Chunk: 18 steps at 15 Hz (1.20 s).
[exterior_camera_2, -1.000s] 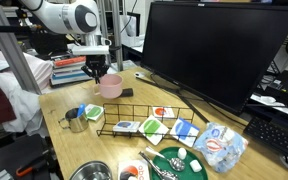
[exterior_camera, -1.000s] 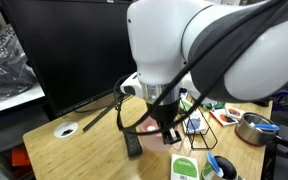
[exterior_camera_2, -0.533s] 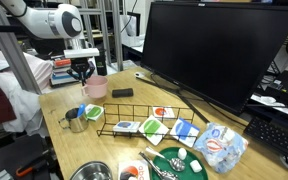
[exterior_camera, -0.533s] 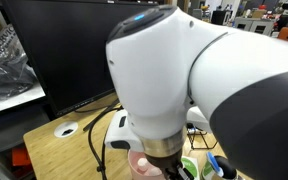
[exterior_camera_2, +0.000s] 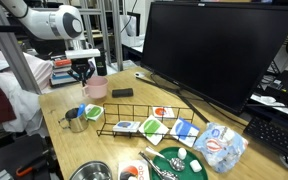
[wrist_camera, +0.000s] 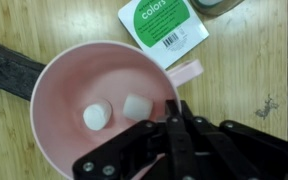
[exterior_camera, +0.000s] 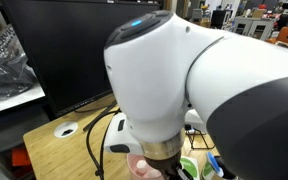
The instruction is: Move the pink cup to the left side of the table
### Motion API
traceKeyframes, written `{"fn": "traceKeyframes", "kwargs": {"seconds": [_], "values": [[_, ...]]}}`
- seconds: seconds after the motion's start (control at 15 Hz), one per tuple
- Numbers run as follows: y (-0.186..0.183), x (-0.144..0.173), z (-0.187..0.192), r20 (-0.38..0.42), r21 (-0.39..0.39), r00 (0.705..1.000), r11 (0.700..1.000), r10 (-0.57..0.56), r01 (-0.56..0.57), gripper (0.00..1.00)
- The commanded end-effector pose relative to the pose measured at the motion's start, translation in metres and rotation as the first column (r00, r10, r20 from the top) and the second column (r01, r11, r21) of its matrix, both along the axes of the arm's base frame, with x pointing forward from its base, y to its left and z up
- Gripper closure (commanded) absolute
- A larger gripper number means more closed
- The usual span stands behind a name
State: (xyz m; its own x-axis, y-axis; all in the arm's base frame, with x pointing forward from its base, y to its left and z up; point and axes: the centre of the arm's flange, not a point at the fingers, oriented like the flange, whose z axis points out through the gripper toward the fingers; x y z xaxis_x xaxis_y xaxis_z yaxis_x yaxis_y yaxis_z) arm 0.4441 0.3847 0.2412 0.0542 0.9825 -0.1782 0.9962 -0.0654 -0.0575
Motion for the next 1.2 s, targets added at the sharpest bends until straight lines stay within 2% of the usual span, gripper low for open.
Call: {"fn": "traceKeyframes", "kwargs": {"seconds": [0.0, 0.2, 0.53, 0.6, 0.67, 0.73, 0.93, 1.13], "values": [[0.018, 0.003, -0.008, -0.015, 0.008, 0.997, 0.997, 0.07, -0.07, 0.99], [0.032, 0.004, -0.023, -0.031, 0.024, 0.991, 0.992, 0.127, -0.126, 0.99], [0.036, 0.012, -0.035, -0.039, 0.015, 0.989, 0.99, 0.143, -0.142, 0.99], [0.036, 0.012, -0.034, -0.038, 0.016, 0.989, 0.989, 0.145, -0.144, 0.71], [0.036, 0.011, -0.032, -0.037, 0.015, 0.988, 0.989, 0.149, -0.148, 0.7], [0.036, 0.01, -0.03, -0.035, 0.007, 0.989, 0.989, 0.145, -0.144, 0.64], [0.04, 0.004, -0.015, -0.019, 0.028, 0.99, 0.99, 0.14, -0.14, 0.42], [0.046, -0.004, 0.012, 0.047, 0.037, 0.99, 0.99, 0.132, -0.133, 0.21]]}}
